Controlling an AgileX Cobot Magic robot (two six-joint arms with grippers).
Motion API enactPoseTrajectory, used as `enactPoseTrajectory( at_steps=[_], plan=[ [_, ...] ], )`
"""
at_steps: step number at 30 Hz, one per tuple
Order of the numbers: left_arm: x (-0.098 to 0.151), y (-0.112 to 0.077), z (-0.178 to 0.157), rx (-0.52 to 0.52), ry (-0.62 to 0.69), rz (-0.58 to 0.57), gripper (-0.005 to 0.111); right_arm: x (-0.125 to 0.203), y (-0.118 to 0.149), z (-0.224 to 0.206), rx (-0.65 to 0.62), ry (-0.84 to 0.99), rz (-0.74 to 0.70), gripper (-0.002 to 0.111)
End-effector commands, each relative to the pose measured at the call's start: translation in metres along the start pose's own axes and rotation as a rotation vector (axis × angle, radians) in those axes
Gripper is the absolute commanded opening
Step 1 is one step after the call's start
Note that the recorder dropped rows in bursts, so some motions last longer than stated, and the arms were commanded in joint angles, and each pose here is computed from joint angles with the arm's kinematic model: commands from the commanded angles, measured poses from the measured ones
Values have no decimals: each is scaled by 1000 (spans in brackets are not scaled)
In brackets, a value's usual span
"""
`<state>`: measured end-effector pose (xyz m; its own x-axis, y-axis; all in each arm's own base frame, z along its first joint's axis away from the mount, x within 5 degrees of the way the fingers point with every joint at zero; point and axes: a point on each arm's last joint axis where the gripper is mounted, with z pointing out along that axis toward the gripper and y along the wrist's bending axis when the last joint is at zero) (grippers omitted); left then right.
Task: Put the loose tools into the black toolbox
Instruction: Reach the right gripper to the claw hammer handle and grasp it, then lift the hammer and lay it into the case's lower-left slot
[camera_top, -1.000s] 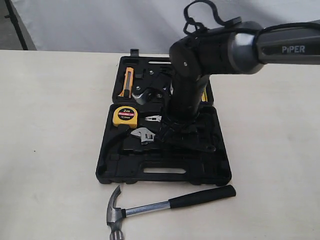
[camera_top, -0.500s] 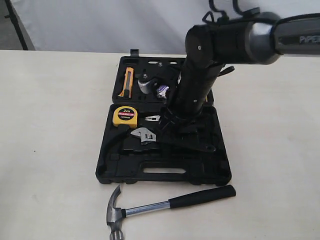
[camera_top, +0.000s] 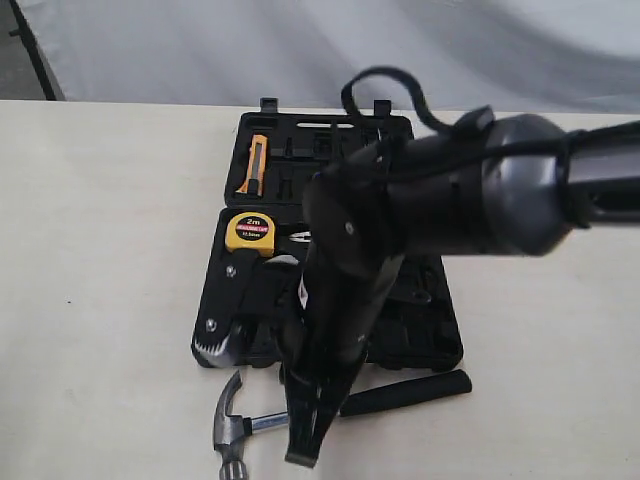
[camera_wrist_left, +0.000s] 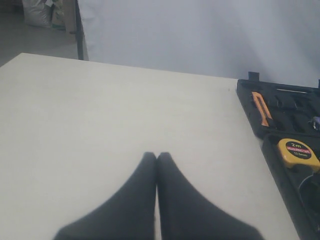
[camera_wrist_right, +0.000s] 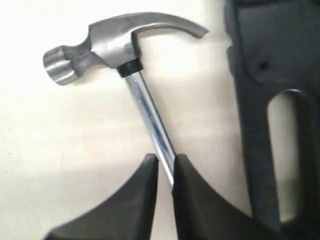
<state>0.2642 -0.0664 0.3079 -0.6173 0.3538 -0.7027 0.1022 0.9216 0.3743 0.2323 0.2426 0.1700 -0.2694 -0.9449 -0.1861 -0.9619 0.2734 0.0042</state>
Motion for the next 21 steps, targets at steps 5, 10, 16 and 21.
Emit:
enactPoseTrajectory(
  at_steps=[5, 10, 16, 21],
  plan=[
    [2, 0, -1, 14, -7, -22, 1, 2, 8, 21, 49, -59, -31, 47],
    [2, 0, -1, 14, -7, -22, 1, 1, 4, 46, 49, -44, -26, 46],
    [2, 0, -1, 14, -7, -22, 1, 8, 5, 72, 1, 42, -21, 24],
    [2, 0, -1, 14, -7, -22, 1, -1, 4, 46, 8, 10, -15, -1]
  ],
)
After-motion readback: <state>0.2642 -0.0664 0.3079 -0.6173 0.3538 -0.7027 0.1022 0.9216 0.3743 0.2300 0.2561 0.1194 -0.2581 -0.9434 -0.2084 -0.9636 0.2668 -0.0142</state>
